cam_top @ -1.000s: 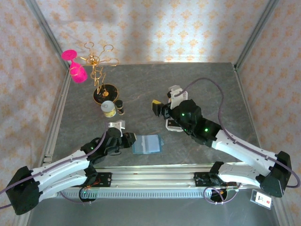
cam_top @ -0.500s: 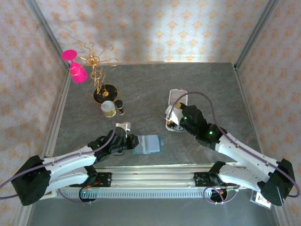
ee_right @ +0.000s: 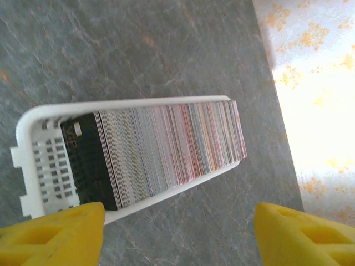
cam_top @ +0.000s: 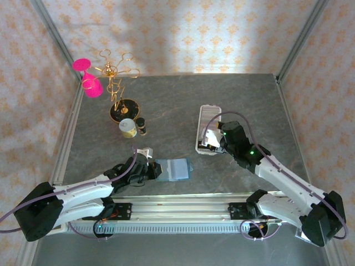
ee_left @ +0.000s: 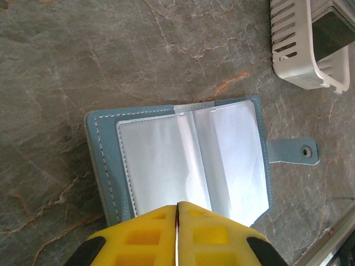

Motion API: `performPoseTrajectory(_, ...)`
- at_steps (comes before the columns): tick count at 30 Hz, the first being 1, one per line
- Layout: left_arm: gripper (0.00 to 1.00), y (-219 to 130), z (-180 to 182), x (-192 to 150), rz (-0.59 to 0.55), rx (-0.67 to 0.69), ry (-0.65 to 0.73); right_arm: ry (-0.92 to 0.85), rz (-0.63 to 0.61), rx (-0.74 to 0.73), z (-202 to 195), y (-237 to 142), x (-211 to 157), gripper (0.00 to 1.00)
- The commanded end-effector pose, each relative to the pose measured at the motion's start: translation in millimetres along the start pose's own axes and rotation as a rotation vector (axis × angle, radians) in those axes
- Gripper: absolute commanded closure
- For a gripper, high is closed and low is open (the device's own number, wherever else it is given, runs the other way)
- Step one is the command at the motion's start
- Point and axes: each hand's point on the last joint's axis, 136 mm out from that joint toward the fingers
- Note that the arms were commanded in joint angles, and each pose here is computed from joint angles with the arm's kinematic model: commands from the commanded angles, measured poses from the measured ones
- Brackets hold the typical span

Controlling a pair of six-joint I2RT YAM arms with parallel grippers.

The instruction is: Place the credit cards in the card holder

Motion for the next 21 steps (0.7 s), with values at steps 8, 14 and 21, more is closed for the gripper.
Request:
performPoseTrajectory(8,0.91,5.1,8.9,-9.4,-0.007,-0.001,-0.015,-0.087,0.068,0.081,8.4,25.2,-5.2,0.25)
performPoseTrajectory(14,0.91,5.7,13.9,-12.3,-0.006,0.014,-0.014,-0.087,0.076,0.154,20.2,42.7,-2.3,0.23)
performPoseTrajectory(21,0.91,8.1,13.2,-13.0,0.002,0.013,-0.013,-0.103,0.073,0.187,27.1,56.2,-0.2,0.23)
Point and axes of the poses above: each hand's point on the last joint's axis, 136 mm out from that joint toward the fingers, its own y axis out along the fingers, its own z axis along the line the jaws close on, x = y × z, and after that the axes turned 10 degrees about y, right-handed
